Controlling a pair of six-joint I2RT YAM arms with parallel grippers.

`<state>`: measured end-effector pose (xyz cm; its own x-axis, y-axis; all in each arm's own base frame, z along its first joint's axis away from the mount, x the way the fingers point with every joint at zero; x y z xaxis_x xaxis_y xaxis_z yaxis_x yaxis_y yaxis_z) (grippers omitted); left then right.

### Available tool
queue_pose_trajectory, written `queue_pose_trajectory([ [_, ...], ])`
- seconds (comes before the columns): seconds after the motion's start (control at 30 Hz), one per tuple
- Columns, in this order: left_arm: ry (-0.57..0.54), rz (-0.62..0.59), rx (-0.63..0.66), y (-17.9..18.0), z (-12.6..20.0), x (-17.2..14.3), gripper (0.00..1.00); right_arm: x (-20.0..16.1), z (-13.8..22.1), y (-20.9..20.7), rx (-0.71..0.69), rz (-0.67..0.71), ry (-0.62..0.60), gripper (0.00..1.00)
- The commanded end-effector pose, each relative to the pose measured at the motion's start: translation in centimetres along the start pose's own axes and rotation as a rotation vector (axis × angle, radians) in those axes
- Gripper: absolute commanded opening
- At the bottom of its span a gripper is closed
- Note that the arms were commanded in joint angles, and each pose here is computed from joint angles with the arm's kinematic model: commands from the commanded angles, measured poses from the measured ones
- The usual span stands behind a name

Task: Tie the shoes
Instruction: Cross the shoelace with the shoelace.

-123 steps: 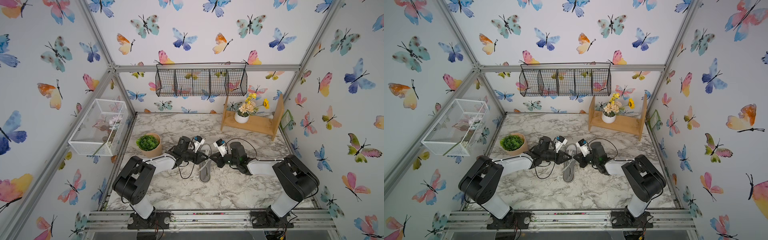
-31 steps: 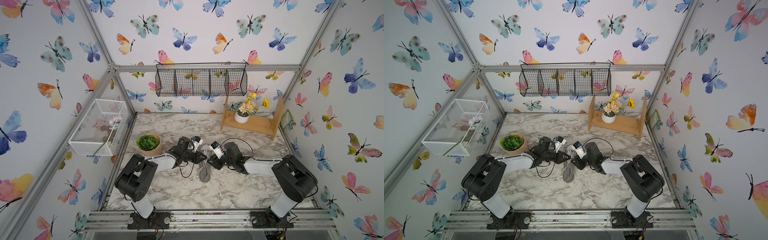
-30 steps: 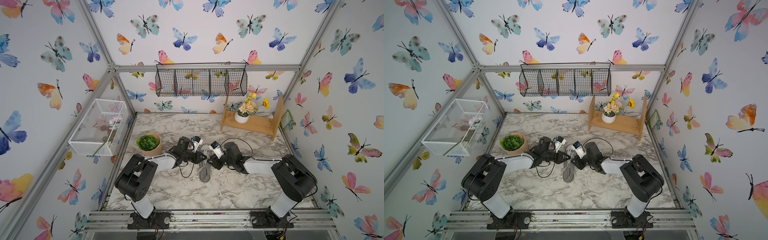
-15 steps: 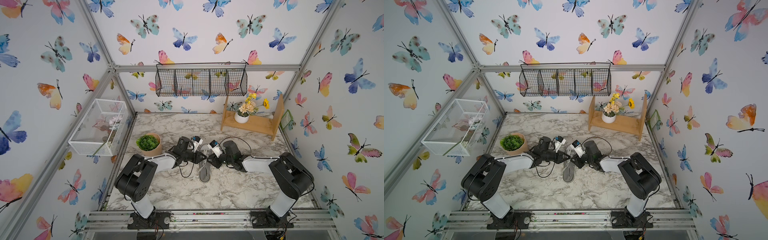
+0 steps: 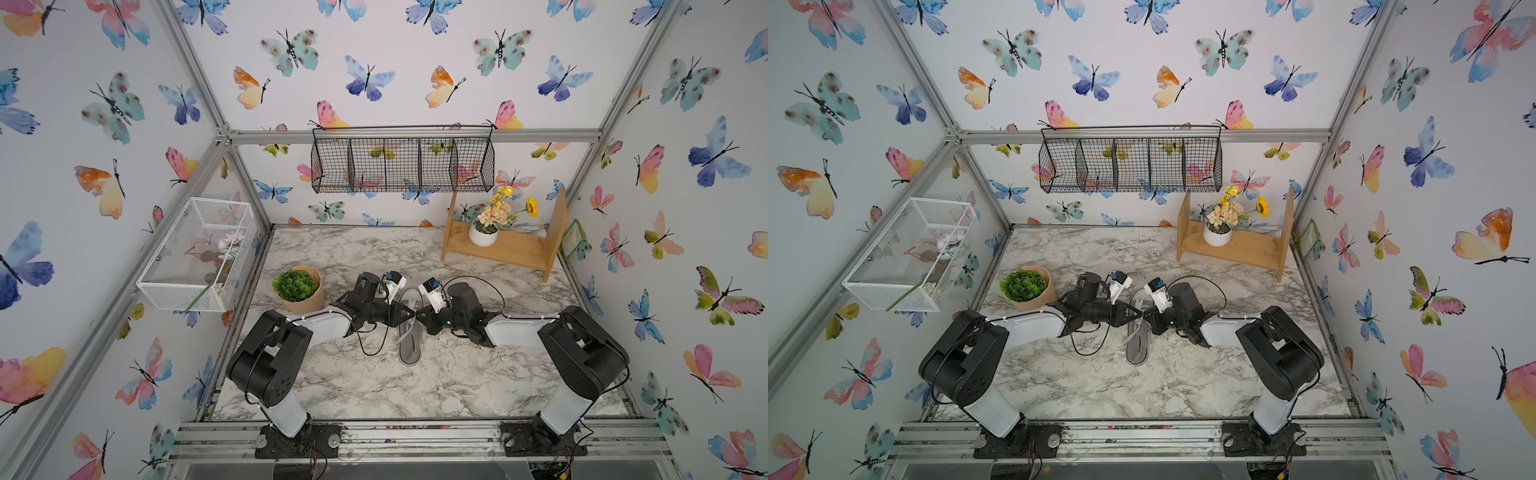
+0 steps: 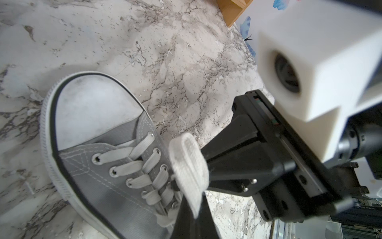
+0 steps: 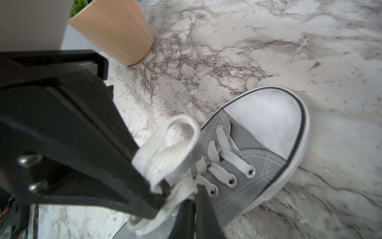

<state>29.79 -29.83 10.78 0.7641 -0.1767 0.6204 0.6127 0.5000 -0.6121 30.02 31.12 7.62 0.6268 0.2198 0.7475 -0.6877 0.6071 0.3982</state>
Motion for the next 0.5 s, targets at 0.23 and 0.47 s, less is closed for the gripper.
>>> queue_pose_trajectory([
  [0.23, -0.028, -0.012, -0.071, -2.5, 0.1, 0.9, 0.00, 0.5, 1.7, -3.1, -0.273, -0.182, -0.088, 0.04],
  [0.47, -0.031, 0.007, -0.062, -2.4, -0.4, 0.9, 0.00, -0.7, 0.6, -2.5, -0.345, -0.190, -0.053, 0.05],
])
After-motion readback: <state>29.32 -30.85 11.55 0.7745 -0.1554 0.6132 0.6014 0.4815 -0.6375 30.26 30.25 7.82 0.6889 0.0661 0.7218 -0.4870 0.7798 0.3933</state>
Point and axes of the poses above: each gripper's point midway between its finger pads, its own z axis back along the fingers, its own y axis along the line the jaws close on, x = y × z, the point moved 1 cm from there along z, back along the fingers, and after that the axes turned 1 degree about -z, right-handed, at the moved point
